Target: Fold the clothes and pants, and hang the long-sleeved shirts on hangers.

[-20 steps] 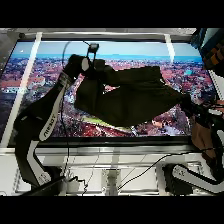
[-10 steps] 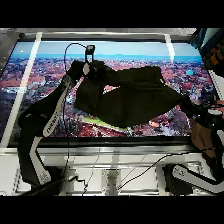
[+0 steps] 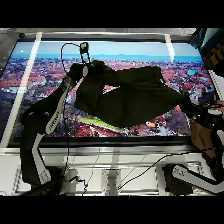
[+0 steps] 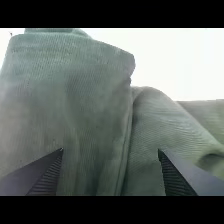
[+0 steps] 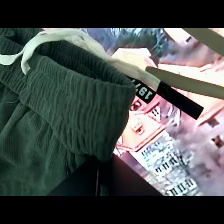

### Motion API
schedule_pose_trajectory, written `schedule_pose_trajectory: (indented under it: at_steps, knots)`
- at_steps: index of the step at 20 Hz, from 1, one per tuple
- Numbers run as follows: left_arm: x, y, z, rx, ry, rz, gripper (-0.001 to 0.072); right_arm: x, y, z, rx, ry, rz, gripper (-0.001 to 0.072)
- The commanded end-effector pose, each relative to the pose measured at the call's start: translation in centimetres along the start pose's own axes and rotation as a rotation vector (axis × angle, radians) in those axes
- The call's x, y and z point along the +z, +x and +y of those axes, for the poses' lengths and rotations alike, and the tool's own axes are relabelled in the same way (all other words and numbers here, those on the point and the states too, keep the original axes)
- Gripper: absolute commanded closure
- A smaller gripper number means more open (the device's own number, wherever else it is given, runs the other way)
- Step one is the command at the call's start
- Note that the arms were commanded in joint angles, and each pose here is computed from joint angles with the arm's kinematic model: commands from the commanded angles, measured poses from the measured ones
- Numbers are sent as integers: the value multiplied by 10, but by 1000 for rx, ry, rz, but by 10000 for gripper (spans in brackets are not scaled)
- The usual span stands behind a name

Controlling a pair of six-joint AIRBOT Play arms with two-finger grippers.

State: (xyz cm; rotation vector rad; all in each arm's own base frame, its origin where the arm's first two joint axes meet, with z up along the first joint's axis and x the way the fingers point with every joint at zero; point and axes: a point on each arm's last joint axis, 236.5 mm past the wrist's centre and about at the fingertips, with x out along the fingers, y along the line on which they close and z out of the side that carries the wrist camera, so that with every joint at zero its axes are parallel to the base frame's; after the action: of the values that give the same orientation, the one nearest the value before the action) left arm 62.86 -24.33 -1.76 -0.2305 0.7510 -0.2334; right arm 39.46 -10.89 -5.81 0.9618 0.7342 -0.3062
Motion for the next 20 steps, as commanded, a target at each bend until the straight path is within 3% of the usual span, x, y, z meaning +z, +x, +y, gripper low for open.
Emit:
schedule_pose_trajectory:
  at_steps: [1,3,4,6,7,8,14,20]
  knots:
    - [-15,13,-6,-3,14,14,71,5,0,-2,-9,0,-22,679]
    - [-29,21,-10,-3,26,37,99,5,0,-2,-9,0,-23,678]
    - [-30,22,-9,4,43,38,207,5,0,-2,-9,0,-22,678]
    - [-25,20,-6,21,80,22,575,6,0,-2,-9,0,-23,679]
    - [-17,18,-7,16,78,3,655,5,0,-2,-9,-1,-23,679]
    - [-4,14,-10,7,76,-28,683,5,0,-2,-10,0,-23,679]
    - [96,-48,-47,-89,73,-297,685,7,0,-4,-17,-6,-31,679]
    - [136,-104,-22,-35,82,-331,683,29,-6,-8,-40,59,-123,680]
